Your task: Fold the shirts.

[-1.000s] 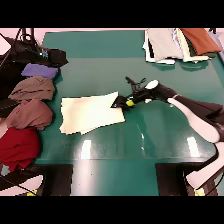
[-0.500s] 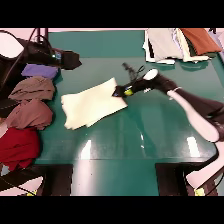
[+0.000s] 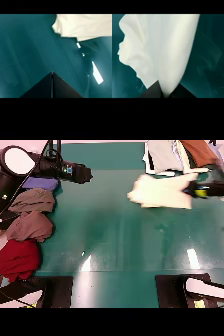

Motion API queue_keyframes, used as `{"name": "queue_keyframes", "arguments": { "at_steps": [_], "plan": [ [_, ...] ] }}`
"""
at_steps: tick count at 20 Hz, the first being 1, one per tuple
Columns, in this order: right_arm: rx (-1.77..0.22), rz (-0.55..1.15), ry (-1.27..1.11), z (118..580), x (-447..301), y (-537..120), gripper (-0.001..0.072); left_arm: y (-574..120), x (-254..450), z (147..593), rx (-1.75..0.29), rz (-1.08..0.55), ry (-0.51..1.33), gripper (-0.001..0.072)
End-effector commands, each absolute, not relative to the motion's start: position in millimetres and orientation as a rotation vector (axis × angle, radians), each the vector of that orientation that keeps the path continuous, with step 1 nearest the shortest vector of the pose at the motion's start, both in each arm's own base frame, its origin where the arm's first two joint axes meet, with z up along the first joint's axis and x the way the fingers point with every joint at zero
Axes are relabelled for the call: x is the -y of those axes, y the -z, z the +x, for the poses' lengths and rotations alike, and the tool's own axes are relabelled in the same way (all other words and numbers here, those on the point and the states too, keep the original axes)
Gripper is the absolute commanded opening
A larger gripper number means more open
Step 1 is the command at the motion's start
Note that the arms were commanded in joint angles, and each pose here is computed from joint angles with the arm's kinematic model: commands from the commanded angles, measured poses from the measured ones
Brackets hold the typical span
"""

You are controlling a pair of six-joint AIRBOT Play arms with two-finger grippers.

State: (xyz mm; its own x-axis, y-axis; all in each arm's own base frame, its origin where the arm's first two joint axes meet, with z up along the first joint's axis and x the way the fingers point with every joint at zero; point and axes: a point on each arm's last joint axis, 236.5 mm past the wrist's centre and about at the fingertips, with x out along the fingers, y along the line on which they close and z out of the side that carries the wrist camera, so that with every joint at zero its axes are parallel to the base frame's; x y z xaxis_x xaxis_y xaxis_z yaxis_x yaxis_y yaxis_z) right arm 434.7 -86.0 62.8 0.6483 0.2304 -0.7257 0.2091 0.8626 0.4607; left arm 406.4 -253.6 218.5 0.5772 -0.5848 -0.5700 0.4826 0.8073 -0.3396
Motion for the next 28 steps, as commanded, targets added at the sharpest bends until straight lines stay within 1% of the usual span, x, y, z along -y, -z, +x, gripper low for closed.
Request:
{"name": "queue_keyframes", "arguments": {
  "at_steps": [1,3,5,7,12,13,14,15,16,18,20,21,24,25,26,28],
  "plan": [
    [-0.754,0.632,0.325,364,222,-78,0.0018,-227,256,413,-0.685,-0.196,0.613,0.0024],
    [-0.714,0.681,0.444,332,267,-79,0.0018,-229,256,414,-0.679,-0.199,0.613,0.0023],
    [-0.688,0.71,0.518,309,293,-79,0.0018,-228,256,414,-0.682,-0.198,0.613,0.0024],
    [-0.697,0.703,0.551,298,302,-77,0.0018,-227,256,413,-0.685,-0.197,0.614,0.0024],
    [-0.815,0.643,0.574,289,294,-60,0.0022,-224,256,411,-0.7,-0.188,0.617,0.0024],
    [-0.853,0.617,0.574,285,292,-56,0.0107,-225,256,411,-0.698,-0.189,0.616,0.0024],
    [-0.888,0.574,0.592,278,296,-52,0.0337,-225,256,411,-0.698,-0.189,0.616,0.0024],
    [-0.928,0.514,0.625,267,304,-51,0.0522,-225,256,411,-0.698,-0.188,0.616,0.0024],
    [-0.975,0.45,0.665,253,315,-54,0.0541,-225,256,411,-0.698,-0.188,0.617,0.0024],
    [-1.002,0.396,0.749,237,331,-75,0.0541,-224,256,411,-0.699,-0.187,0.617,0.0024],
    [-0.904,0.455,0.73,258,328,-105,0.054,-224,255,411,-0.7,-0.187,0.617,0.0024],
    [-0.844,0.492,0.667,280,315,-121,0.0539,-224,256,411,-0.701,-0.187,0.617,0.0025],
    [-0.772,0.558,0.418,343,245,-150,0.0528,-224,256,410,-0.704,-0.188,0.618,0.0025],
    [-0.769,0.551,0.324,361,211,-155,0.0493,-223,256,410,-0.706,-0.187,0.619,0.0025],
    [-0.777,0.523,0.241,375,176,-158,0.0446,-223,256,409,-0.707,-0.187,0.619,0.0025],
    [-0.801,0.442,0.082,393,104,-161,0.0442,-223,256,409,-0.711,-0.187,0.619,0.0025]
  ]
}}
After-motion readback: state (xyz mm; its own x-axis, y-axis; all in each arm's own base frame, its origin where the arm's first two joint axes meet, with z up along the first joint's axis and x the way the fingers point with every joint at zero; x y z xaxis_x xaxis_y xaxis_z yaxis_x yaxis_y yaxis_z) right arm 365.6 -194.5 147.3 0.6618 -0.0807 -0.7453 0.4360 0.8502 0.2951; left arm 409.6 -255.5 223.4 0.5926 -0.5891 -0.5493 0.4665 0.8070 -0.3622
